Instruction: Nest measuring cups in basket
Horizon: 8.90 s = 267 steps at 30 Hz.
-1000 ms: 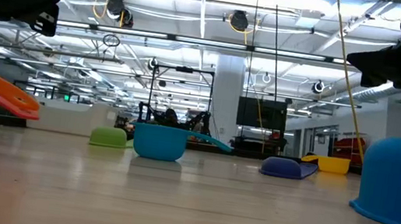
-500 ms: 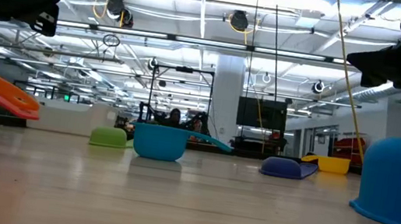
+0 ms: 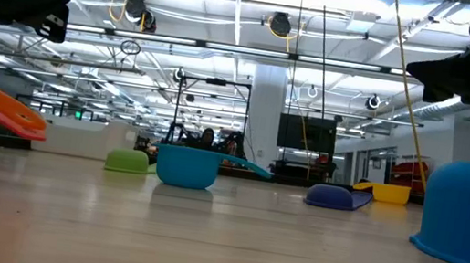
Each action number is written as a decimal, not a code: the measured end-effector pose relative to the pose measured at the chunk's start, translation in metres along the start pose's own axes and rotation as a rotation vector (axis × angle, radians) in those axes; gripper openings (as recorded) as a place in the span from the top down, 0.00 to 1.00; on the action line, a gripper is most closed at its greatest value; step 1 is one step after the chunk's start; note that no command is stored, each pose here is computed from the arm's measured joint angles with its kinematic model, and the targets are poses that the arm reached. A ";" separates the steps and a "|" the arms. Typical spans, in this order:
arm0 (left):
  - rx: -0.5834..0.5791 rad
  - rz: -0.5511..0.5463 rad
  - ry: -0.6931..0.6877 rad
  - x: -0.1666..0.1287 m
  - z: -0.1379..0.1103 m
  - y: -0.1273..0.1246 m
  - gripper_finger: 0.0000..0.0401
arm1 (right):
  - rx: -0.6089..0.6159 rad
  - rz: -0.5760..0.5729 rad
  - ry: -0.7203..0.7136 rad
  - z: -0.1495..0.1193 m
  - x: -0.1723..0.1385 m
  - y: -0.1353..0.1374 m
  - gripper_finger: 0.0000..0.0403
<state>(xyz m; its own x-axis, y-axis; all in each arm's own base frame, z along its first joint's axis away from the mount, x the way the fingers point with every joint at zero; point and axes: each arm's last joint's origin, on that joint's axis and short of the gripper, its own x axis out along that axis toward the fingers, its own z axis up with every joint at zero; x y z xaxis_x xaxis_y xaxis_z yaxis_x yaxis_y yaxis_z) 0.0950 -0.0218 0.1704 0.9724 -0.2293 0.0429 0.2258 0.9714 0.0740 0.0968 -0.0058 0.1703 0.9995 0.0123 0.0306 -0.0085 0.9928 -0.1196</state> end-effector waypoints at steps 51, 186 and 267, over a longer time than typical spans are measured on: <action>-0.035 0.075 -0.232 -0.004 0.030 0.004 0.92 | 0.000 0.000 0.000 0.000 0.000 0.000 1.00; -1.138 0.073 0.996 0.194 -0.032 -0.089 0.34 | 0.389 0.243 0.344 0.020 0.106 0.133 1.00; -0.261 0.080 1.215 0.148 0.021 -0.255 0.45 | 0.312 0.241 0.381 0.015 0.105 0.132 1.00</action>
<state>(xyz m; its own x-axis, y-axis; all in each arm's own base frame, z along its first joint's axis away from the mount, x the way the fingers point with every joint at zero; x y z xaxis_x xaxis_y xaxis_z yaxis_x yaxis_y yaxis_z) 0.1798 -0.3048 0.1791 0.3771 -0.0982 -0.9210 0.0334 0.9952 -0.0924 0.1996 0.1287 0.1727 0.9081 0.2576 -0.3301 -0.1903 0.9561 0.2227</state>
